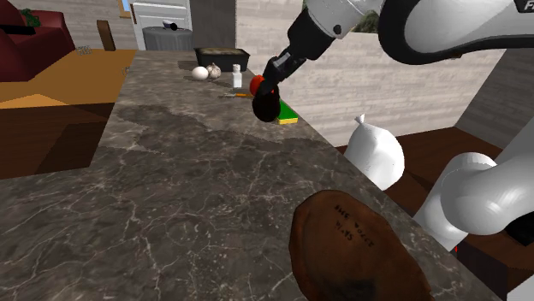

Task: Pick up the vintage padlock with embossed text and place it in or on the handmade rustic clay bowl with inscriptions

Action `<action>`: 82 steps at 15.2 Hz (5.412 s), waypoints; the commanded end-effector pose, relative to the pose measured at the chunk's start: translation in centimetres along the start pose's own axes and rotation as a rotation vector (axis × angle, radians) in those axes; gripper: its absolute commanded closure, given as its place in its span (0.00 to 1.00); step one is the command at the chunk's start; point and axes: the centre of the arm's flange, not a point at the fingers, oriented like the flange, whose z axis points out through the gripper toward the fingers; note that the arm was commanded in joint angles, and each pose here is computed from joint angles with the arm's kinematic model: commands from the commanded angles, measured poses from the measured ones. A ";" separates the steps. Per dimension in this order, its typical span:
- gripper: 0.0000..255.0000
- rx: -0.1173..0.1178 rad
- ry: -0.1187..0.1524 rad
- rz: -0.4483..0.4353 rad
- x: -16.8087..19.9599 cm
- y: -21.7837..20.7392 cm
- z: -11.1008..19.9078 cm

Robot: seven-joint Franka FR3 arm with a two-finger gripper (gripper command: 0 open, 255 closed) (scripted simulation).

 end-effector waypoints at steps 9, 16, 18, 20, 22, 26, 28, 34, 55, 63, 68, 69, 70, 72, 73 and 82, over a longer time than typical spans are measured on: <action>1.00 0.000 0.000 0.000 3.0 0.0 -4.3; 1.00 0.000 0.000 0.000 0.6 -3.5 -7.8; 1.00 0.000 0.000 0.000 -0.9 -5.2 -9.1; 1.00 0.000 0.000 0.000 -2.4 -7.0 -10.4; 1.00 0.000 0.000 0.000 -3.9 -8.7 -11.7; 1.00 0.000 0.000 0.000 -7.0 -12.2 -14.2; 1.00 0.000 0.000 0.000 -8.5 -13.9 -15.5; 1.00 0.000 0.000 0.000 -13.0 -19.2 -19.3; 0.00 -0.036 -0.487 0.082 -2.8 -16.9 -8.2; 1.00 -0.036 -0.487 0.082 -2.8 -16.9 -8.2; 0.00 -0.033 -0.507 0.055 -2.7 -16.5 -5.5; 0.00 -0.032 -0.517 0.041 -2.7 -16.3 -4.1; 0.00 -0.031 -0.526 0.028 -2.7 -16.1 -2.8; 0.00 -0.029 -0.546 0.001 -2.8 -15.7 0.0; 0.00 -0.028 -0.556 -0.013 -2.8 -15.5 1.4; 0.00 -0.021 -0.614 -0.092 -4.1 -14.5 10.7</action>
